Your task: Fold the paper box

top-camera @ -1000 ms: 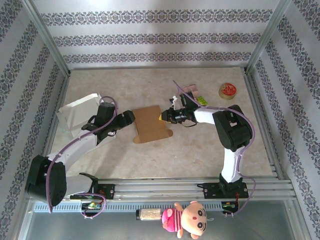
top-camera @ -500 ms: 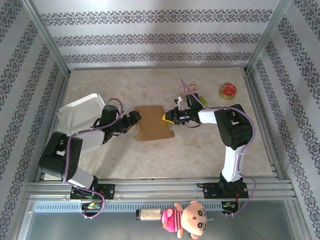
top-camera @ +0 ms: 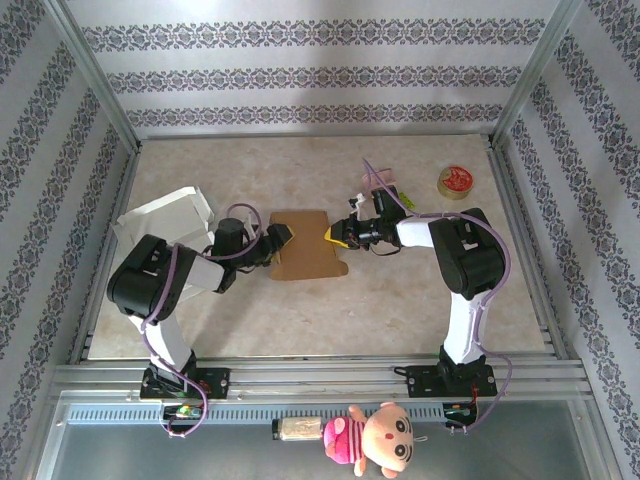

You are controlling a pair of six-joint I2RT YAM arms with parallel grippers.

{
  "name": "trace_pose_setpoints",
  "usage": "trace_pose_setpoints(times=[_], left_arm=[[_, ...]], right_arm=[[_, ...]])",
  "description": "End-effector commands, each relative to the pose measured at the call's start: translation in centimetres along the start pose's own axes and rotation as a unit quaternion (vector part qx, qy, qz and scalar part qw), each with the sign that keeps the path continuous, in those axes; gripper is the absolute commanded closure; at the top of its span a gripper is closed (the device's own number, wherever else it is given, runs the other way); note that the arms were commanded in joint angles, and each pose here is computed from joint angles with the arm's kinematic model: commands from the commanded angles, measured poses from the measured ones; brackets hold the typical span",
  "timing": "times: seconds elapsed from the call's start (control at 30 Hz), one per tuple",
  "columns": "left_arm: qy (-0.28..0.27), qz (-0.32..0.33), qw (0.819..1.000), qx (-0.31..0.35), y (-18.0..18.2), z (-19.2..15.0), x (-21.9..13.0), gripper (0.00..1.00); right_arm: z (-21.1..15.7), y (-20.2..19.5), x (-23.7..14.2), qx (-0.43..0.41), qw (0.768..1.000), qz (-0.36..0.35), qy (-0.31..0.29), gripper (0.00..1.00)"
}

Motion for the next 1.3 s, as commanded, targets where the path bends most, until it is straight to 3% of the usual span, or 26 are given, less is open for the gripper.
trace_pose_setpoints(times=[0.0,0.27,0.33,0.47,0.6,0.7,0.73,0.77,0.87,0.9,1.0,1.1,1.27], left_arm=[[0.016,-0.051,0.999,0.009,-2.0,-1.3,0.6,0.32],[0.002,-0.079,0.997,-0.004,-3.7,-1.3,0.3,0.55],[0.0,-0.075,0.997,-0.005,-4.0,-1.3,0.1,0.59],[-0.016,-0.066,0.998,-0.001,-5.0,-1.4,-1.1,0.63],[-0.038,-0.045,0.998,0.022,-7.0,-1.4,-2.8,0.63],[-0.067,-0.006,0.997,0.038,-8.6,-1.3,-4.7,0.63],[-0.079,0.008,0.996,0.04,-9.0,-1.3,-5.3,0.63],[-0.092,0.026,0.995,0.041,-9.4,-1.1,-6.1,0.63],[-0.111,0.04,0.992,0.046,-10.7,-1.2,-7.9,0.63],[-0.113,0.036,0.992,0.045,-11.1,-1.2,-8.4,0.63],[-0.113,0.023,0.992,0.046,-12.5,-1.3,-9.2,0.63],[-0.112,0.017,0.993,0.042,-13.2,-1.5,-9.5,0.63],[-0.113,-0.002,0.994,0.016,-13.5,-1.4,-9.4,0.63]], right_arm=[[-1.3,-2.1,0.2,0.047,0.998,-0.041,0.014,0.77],[-0.9,-1.4,-0.3,0.042,0.998,-0.042,0.008,0.75],[-0.7,-0.8,-0.7,0.046,0.998,-0.043,0.003,0.68],[0.4,2.3,-2.9,0.031,0.998,-0.042,-0.027,0.45],[1.8,7.1,-6.4,-0.051,0.992,-0.08,-0.083,0.33],[1.9,12.2,-8.2,-0.199,0.965,-0.113,-0.13,0.27],[1.4,13.8,-8.3,-0.264,0.946,-0.128,-0.138,0.21],[0.7,15.4,-8.3,-0.347,0.913,-0.155,-0.149,0.16],[-2.8,19.3,-6.8,-0.591,0.768,-0.186,-0.161,0.07],[-4.2,20.0,-6.1,-0.662,0.709,-0.186,-0.155,0.04],[-6.4,20.7,-4.3,-0.788,0.565,-0.205,-0.137,0.02],[-6.1,20.1,-2.9,-0.827,0.493,-0.243,-0.12,0.02],[-3.2,18.7,-0.5,-0.838,0.394,-0.342,-0.162,0.02]])
Point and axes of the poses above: each hand's point on the last joint's axis, 136 mm out from that joint toward the fingers, its own x axis out along the fingers, its own y axis along the line the jaws close on, z = x × y, the point moved 6 cm from there along -x, back along the fingers, and after that the axes turned 14 degrees about -x, right-handed, at the moved point
